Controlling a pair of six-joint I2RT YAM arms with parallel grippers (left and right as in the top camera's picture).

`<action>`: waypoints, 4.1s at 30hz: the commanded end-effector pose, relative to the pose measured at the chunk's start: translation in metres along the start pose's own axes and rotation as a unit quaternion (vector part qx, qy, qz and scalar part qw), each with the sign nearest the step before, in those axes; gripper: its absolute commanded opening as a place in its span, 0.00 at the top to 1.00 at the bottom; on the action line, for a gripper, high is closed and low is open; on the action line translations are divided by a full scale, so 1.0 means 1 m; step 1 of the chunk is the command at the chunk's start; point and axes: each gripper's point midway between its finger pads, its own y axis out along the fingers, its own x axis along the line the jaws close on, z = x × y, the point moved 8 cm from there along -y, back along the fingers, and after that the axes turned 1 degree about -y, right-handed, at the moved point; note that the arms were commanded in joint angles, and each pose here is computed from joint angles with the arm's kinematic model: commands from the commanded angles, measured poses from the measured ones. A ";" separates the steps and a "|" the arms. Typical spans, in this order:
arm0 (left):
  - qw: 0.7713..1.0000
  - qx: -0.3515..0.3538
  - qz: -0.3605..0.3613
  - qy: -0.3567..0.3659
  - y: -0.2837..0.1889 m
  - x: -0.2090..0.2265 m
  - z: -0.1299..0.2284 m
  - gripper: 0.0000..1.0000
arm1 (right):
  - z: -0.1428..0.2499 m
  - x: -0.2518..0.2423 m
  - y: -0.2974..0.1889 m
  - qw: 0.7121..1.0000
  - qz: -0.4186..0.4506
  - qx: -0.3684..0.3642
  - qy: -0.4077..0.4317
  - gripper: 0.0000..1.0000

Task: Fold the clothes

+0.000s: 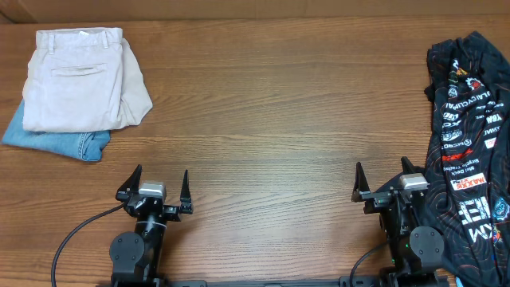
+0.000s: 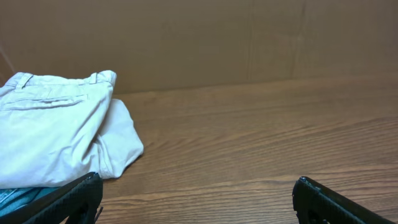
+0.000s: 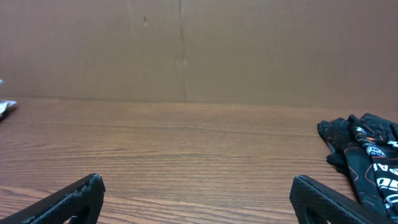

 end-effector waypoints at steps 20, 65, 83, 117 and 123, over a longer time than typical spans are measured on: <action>0.998 -0.004 -0.008 -0.063 -0.004 0.002 -0.010 0.00 | -0.008 -0.008 -0.005 0.996 0.043 0.011 0.083 0.00; 0.934 0.328 0.075 -0.119 0.047 -0.013 -0.073 0.00 | 0.080 -0.048 0.043 0.649 0.357 0.628 0.239 0.13; 0.943 0.302 0.076 -0.115 0.052 -0.012 -0.081 0.00 | 0.025 0.002 0.100 0.739 0.085 0.632 0.217 0.96; 0.941 0.269 0.117 -0.171 0.077 -0.041 -0.090 0.00 | -0.137 0.090 0.141 0.913 -0.002 0.389 0.120 0.00; 0.908 0.339 0.179 -0.172 0.098 -0.097 -0.061 0.00 | -0.156 0.026 0.105 0.905 0.083 0.388 0.155 0.00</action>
